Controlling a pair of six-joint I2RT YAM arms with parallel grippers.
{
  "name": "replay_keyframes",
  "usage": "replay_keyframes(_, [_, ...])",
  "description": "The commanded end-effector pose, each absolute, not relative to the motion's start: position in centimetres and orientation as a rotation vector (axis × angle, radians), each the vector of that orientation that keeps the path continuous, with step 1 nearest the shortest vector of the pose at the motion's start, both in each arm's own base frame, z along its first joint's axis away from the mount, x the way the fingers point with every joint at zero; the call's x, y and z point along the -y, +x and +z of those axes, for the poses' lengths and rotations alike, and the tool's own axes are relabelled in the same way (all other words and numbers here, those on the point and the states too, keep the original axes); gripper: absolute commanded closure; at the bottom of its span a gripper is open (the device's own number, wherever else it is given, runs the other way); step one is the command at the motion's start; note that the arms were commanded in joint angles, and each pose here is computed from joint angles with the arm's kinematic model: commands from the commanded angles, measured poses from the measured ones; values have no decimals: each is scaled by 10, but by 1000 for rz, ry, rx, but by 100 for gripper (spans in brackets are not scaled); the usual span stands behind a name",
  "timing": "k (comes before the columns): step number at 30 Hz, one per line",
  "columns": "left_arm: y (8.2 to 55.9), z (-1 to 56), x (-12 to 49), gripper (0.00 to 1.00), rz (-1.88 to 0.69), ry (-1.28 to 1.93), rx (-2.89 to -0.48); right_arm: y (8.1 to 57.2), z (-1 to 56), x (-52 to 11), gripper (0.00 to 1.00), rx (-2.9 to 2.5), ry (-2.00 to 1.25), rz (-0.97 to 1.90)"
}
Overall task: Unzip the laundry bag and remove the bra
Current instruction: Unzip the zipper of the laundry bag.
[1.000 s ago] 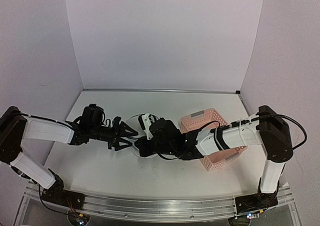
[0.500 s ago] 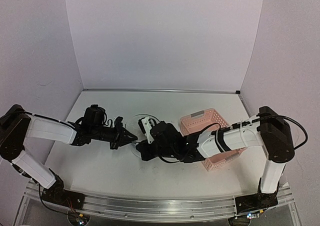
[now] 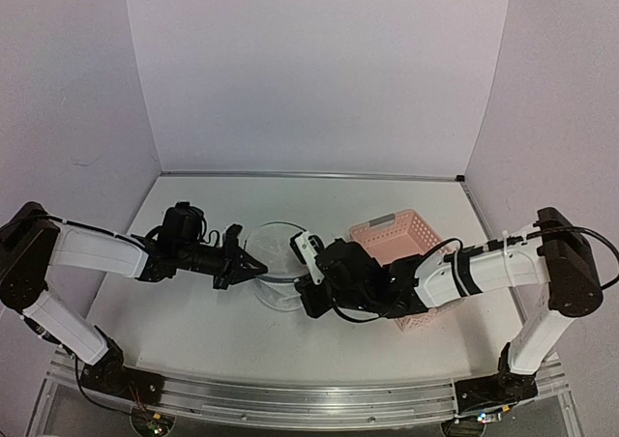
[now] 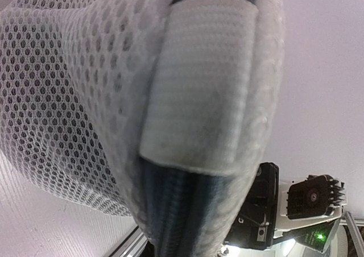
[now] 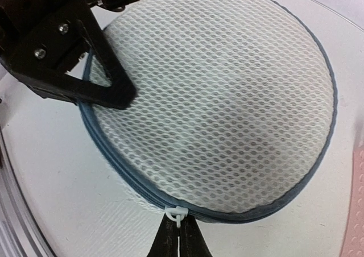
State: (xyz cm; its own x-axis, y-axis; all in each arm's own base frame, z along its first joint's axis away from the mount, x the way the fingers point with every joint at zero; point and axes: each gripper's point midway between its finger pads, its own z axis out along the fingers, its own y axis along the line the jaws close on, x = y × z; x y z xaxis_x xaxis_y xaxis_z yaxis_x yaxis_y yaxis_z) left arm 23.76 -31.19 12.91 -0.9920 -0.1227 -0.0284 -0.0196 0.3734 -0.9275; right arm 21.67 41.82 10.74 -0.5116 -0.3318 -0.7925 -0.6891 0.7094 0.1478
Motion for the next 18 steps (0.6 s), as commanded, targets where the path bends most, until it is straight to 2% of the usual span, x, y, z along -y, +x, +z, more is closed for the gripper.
replay_keyframes(1, [238, 160, 322, 100, -1775, 51, -2434, 238, 116, -388, 100, -2095, -758, 397])
replay_keyframes(12, [233, 160, 322, 100, -1743, 148, -2466, 278, 122, -338, 100, -2113, -685, 331])
replay_keyframes(18, [248, 155, 320, 100, -1583, 218, -2541, 271, 119, -338, 100, -2120, -730, 398])
